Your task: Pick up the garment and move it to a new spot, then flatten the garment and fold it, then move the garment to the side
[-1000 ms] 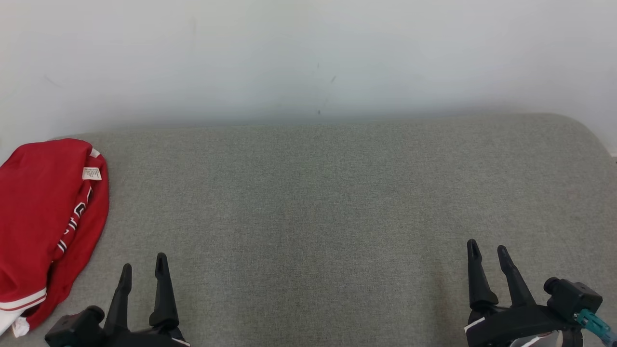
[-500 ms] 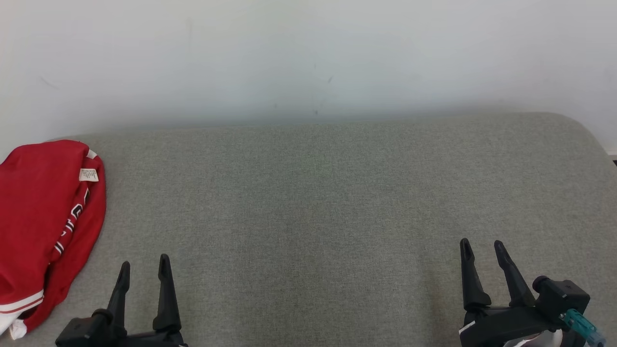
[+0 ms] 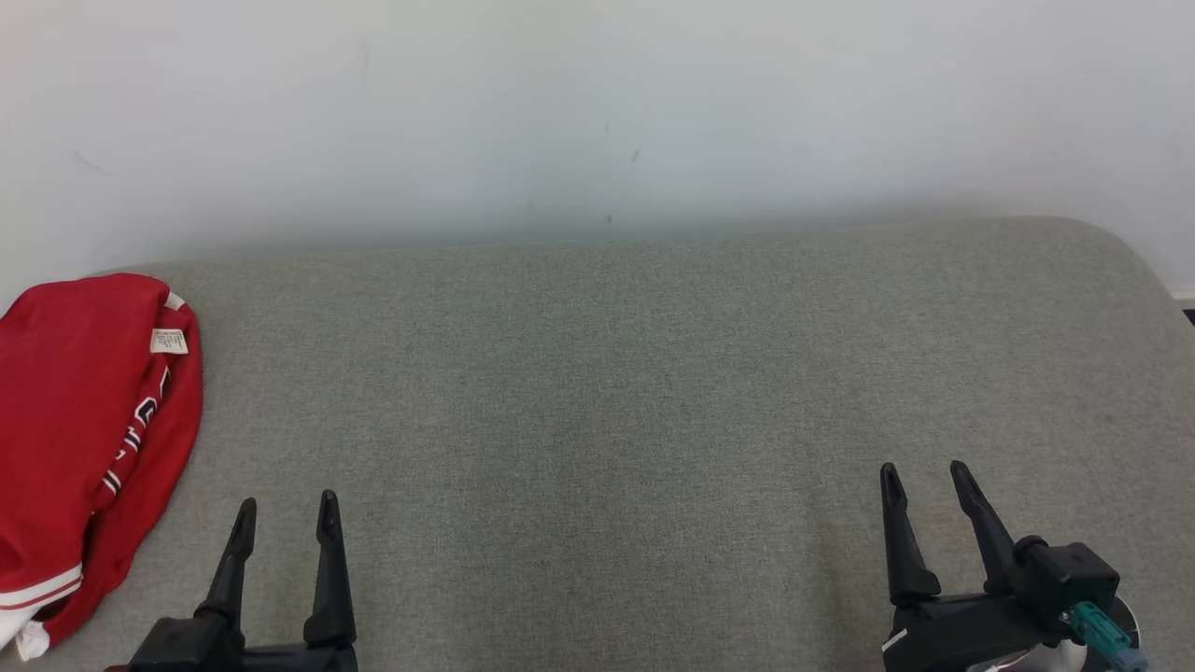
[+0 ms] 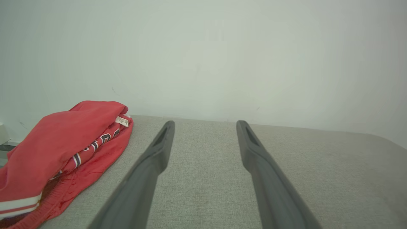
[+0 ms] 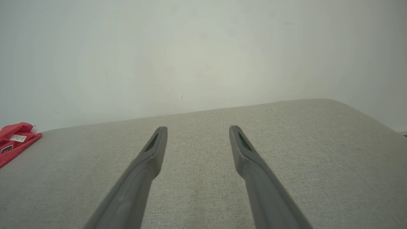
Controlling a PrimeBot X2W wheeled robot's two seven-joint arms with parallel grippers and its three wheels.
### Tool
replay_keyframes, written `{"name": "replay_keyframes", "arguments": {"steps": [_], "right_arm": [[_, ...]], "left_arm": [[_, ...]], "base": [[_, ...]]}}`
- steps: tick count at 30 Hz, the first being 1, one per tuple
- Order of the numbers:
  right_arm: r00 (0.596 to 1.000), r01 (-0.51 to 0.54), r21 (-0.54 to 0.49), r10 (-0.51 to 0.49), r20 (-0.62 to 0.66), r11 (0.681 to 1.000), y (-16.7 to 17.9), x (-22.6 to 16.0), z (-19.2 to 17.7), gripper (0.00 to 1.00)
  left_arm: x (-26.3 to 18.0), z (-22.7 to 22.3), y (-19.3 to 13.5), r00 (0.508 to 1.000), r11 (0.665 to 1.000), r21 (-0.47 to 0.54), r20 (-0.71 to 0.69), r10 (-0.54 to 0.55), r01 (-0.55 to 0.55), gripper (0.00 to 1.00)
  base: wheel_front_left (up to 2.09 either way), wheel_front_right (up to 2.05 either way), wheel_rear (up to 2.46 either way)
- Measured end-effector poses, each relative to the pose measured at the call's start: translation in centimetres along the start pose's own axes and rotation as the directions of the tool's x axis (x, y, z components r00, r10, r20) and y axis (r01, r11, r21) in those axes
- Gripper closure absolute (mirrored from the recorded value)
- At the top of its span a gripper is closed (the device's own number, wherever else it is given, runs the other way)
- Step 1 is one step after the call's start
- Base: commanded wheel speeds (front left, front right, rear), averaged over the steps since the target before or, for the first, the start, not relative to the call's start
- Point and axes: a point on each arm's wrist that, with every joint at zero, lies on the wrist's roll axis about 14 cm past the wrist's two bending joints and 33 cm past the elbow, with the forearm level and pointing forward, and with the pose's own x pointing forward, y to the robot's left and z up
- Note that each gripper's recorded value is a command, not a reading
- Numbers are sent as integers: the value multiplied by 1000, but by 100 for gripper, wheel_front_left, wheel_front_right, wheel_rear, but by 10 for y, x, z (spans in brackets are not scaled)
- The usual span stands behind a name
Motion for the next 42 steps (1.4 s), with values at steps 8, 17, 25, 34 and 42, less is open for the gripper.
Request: {"name": "replay_keyframes", "arguments": {"steps": [8,17,25,34,42], "right_arm": [[1000,-17,-52,18,9,999,4,0,1,0],[1000,-18,-52,20,22,998,4,-1,3,0],[1000,-11,-26,12,27,1000,3,-3,1,0],[1000,-2,0,2,29,1000,1,-3,1,0],[1000,-6,5,5,27,1000,2,-2,0,0]], "left_arm": [[-1,3,0,1000,1000,12,17,-18,18,0],[-6,1,-1,999,999,14,18,-42,42,0],[-8,1,1,998,997,52,24,-53,51,0],[-9,-3,2,999,997,50,12,-51,50,0],[-10,-8,4,999,998,47,-4,-43,43,0]], "base": [[0,0,0],[0,0,0],[0,0,0],[0,0,0],[0,0,0]]}}
